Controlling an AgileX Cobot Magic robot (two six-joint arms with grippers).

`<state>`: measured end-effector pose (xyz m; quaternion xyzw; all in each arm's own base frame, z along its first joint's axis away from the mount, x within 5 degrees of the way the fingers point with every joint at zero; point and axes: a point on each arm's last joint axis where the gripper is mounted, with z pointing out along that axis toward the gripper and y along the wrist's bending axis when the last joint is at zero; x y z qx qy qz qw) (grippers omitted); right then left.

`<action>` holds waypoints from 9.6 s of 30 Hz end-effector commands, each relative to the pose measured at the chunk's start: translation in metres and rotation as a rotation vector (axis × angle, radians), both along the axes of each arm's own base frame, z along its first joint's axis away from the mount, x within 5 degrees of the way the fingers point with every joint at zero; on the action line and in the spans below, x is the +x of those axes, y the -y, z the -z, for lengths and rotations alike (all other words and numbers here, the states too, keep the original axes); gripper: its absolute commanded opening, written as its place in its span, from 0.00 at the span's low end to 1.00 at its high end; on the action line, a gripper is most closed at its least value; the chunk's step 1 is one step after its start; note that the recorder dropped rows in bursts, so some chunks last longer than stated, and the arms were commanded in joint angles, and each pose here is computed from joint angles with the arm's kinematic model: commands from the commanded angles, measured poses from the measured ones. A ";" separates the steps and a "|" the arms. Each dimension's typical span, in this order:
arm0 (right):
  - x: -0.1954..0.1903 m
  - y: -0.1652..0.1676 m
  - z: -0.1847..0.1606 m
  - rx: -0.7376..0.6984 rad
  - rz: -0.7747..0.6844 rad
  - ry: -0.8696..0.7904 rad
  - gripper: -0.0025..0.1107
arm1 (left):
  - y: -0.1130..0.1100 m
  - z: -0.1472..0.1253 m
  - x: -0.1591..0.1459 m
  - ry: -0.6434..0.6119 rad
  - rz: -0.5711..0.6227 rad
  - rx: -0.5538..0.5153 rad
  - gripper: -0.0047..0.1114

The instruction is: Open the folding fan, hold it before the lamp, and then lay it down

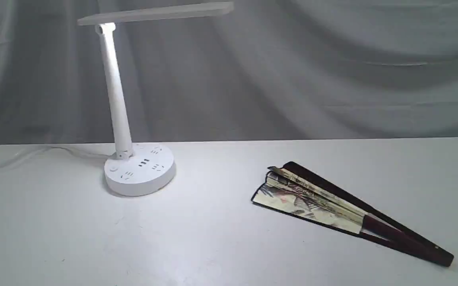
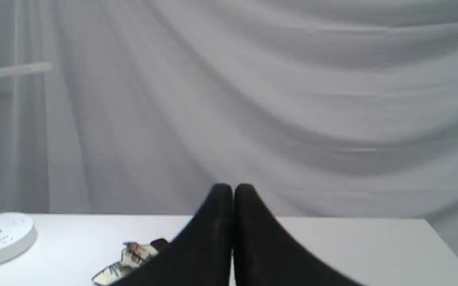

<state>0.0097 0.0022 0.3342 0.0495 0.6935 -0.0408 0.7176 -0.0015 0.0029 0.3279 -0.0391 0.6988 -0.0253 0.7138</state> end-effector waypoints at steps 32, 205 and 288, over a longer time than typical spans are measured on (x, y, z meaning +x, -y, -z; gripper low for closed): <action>0.128 0.022 -0.032 0.051 -0.002 -0.396 0.02 | 0.007 -0.035 0.113 -0.357 0.050 0.064 0.04; 0.402 -0.046 0.164 0.332 -0.406 -1.069 0.28 | 0.076 0.078 0.280 -1.010 0.293 0.101 0.04; 0.403 -0.021 0.215 0.765 -0.773 -1.086 0.02 | 0.078 0.063 0.298 -0.755 0.278 0.076 0.04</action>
